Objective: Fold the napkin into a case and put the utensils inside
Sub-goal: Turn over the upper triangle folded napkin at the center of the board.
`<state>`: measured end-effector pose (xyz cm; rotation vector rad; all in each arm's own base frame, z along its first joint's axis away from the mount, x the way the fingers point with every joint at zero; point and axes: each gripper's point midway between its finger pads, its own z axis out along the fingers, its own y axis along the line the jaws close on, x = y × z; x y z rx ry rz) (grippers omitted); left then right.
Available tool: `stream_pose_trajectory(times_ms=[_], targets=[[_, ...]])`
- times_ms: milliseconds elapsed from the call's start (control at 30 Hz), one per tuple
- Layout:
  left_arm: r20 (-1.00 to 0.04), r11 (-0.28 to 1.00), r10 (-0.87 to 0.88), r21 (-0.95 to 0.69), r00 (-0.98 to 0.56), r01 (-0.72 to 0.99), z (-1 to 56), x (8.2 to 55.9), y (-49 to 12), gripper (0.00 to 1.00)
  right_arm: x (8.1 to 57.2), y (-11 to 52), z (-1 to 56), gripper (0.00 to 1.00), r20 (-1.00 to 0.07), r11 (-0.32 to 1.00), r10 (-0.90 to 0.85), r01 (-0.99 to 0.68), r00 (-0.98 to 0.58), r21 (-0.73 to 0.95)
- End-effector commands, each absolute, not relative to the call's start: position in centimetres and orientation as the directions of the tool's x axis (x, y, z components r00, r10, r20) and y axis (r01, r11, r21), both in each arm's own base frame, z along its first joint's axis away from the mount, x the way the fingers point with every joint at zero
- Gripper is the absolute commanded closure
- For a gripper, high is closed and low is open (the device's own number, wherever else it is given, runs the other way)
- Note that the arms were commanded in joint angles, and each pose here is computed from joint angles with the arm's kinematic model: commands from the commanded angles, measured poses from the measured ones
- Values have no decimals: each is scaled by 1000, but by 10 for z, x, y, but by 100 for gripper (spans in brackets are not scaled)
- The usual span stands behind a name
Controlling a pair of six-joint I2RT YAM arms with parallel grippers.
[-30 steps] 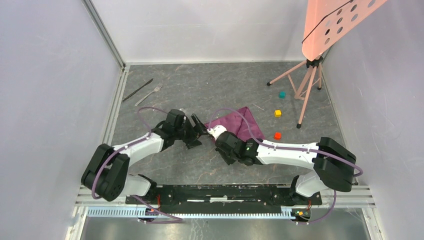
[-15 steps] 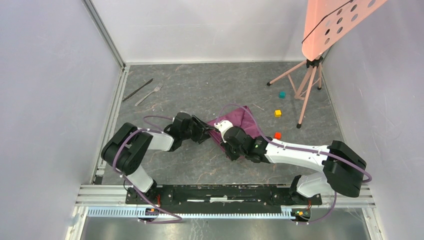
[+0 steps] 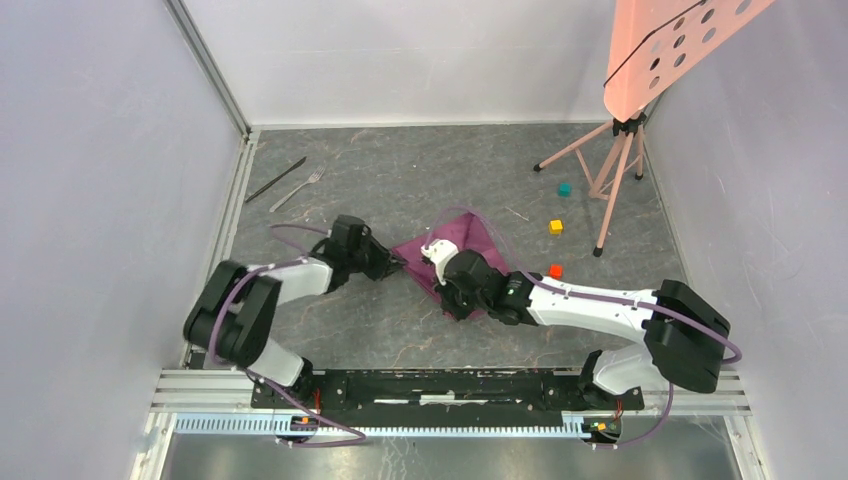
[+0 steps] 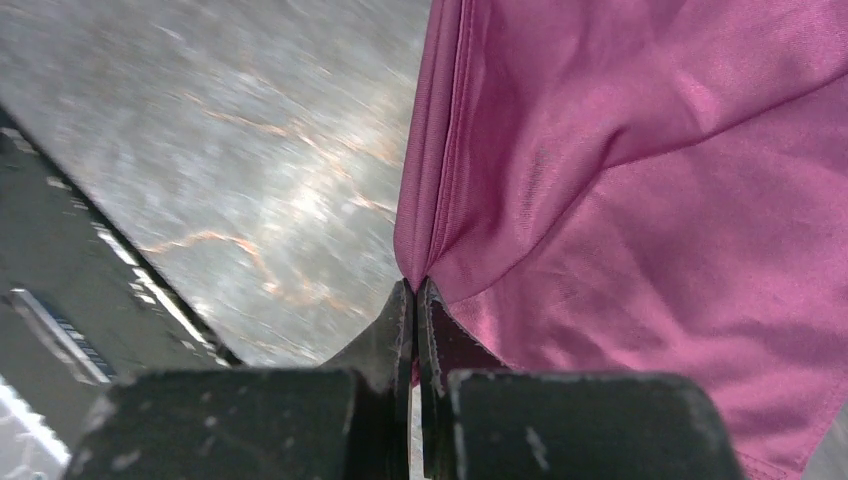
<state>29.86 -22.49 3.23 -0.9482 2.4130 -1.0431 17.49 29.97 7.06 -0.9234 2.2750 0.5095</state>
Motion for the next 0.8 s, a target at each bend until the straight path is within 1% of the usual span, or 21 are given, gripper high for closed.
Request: stream_pose_trajectory(times_ms=[0,33,67,100,133,167,200,233,300,333,400,500,600,767], targets=[[-145,624,-694,-609,-706,-489,65,284,-148,98,148,364,102,100,-727,525,-462,-817,-508,238],[-147,634,-703,-572,-696,-520,74,275,-128,98,139,384,107,100,-733,486,-447,-827,-514,283],[-164,658,-704,-517,-691,-547,87,261,-106,98,126,408,120,100,-745,414,-425,-842,-514,345],[-217,676,-717,-450,-663,-583,103,254,-78,98,111,436,135,100,-761,340,-392,-850,-517,402],[-250,689,-720,-372,-648,-622,119,237,-56,98,96,459,151,100,-772,260,-370,-855,-517,449],[-329,691,-722,-305,-609,-655,142,229,-28,98,77,485,172,100,-782,157,-344,-853,-520,498],[-373,686,-716,-219,-590,-694,159,212,-5,98,61,505,188,100,-774,72,-321,-829,-546,554],[-453,671,-705,-177,-546,-720,187,207,18,98,44,522,213,100,-772,-53,-285,-795,-568,605],[-560,693,-637,-116,-530,-711,229,199,41,98,26,543,250,100,-733,-226,-233,-698,-639,680],[-606,712,-602,-113,-520,-693,250,202,46,98,23,549,262,100,-715,-281,-215,-659,-666,698],[-645,739,-552,-83,-529,-669,269,211,53,98,25,552,267,100,-692,-328,-212,-617,-690,716],[-630,759,-518,-26,-579,-651,259,240,57,98,41,535,254,100,-627,-347,-202,-544,-752,764],[-610,809,-455,22,-649,-588,226,286,33,98,67,506,224,100,-568,-312,-182,-500,-803,808],[-516,892,-341,88,-786,-444,140,359,-41,98,96,462,152,100,-502,-198,-175,-469,-847,861]])
